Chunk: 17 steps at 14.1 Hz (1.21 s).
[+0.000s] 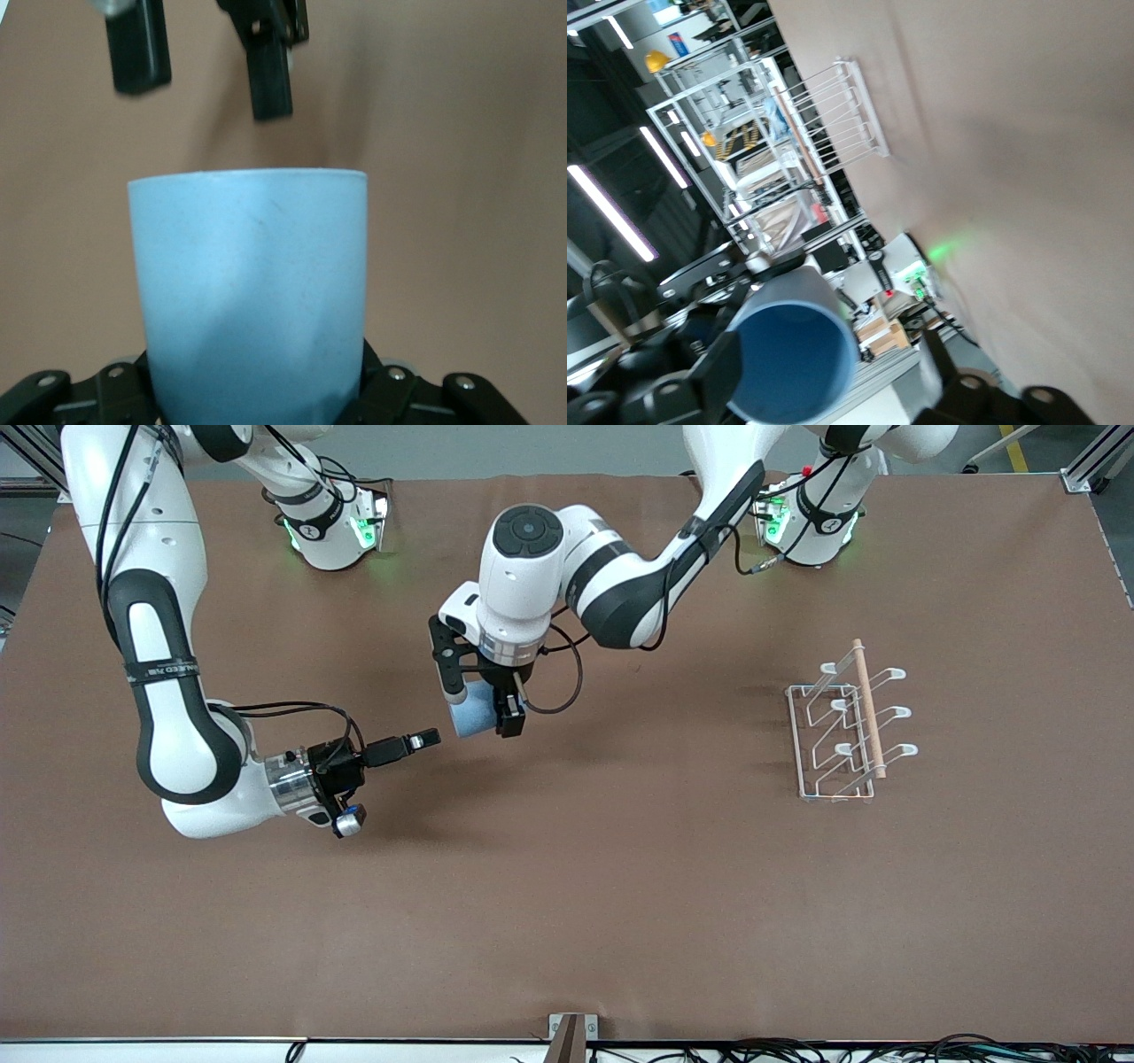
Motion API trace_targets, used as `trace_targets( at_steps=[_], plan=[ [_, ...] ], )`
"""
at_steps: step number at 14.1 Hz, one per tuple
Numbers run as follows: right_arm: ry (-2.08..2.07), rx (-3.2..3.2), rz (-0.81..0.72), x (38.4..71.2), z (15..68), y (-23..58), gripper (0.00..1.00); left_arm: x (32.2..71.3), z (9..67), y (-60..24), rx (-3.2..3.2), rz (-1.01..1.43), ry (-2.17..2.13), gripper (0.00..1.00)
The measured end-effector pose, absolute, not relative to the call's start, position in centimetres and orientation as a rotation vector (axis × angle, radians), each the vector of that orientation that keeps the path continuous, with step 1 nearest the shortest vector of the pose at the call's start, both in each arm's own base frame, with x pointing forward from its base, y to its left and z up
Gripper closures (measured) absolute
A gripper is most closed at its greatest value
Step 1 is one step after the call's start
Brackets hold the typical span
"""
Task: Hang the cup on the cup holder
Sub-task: 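Open the right gripper and withdraw while the left gripper takes the cup, then carry the cup with the left gripper over the wire rack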
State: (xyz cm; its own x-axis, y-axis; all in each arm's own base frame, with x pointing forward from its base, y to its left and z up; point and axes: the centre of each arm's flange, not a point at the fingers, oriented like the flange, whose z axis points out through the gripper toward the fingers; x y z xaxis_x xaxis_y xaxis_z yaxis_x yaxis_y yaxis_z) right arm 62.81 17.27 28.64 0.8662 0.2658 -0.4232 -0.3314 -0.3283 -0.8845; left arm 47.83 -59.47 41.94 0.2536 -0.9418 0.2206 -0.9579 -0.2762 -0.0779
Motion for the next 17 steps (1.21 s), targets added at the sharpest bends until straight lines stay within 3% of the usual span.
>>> trace_targets(
  at_steps=[1, 6, 11, 17],
  plan=[
    [0.043, -1.857, 0.591, 63.0, 28.6, 16.9, 0.0, 47.6, 42.9, -58.9, 2.444, 0.306, -1.857, 0.27],
    [0.001, -2.234, 0.543, 64.9, 32.6, 14.7, 0.0, 48.4, 45.7, -53.7, 2.594, 0.045, -1.906, 0.27],
    [-0.115, -2.771, 0.346, 66.0, 43.9, 13.9, 0.0, 52.9, 46.0, -44.1, 2.722, -0.341, -1.939, 0.27],
    [-0.183, -3.035, 0.028, 62.8, 57.1, 10.5, 0.0, 56.3, 44.6, -35.1, 2.79, -0.763, -2.023, 0.27]
  ],
)
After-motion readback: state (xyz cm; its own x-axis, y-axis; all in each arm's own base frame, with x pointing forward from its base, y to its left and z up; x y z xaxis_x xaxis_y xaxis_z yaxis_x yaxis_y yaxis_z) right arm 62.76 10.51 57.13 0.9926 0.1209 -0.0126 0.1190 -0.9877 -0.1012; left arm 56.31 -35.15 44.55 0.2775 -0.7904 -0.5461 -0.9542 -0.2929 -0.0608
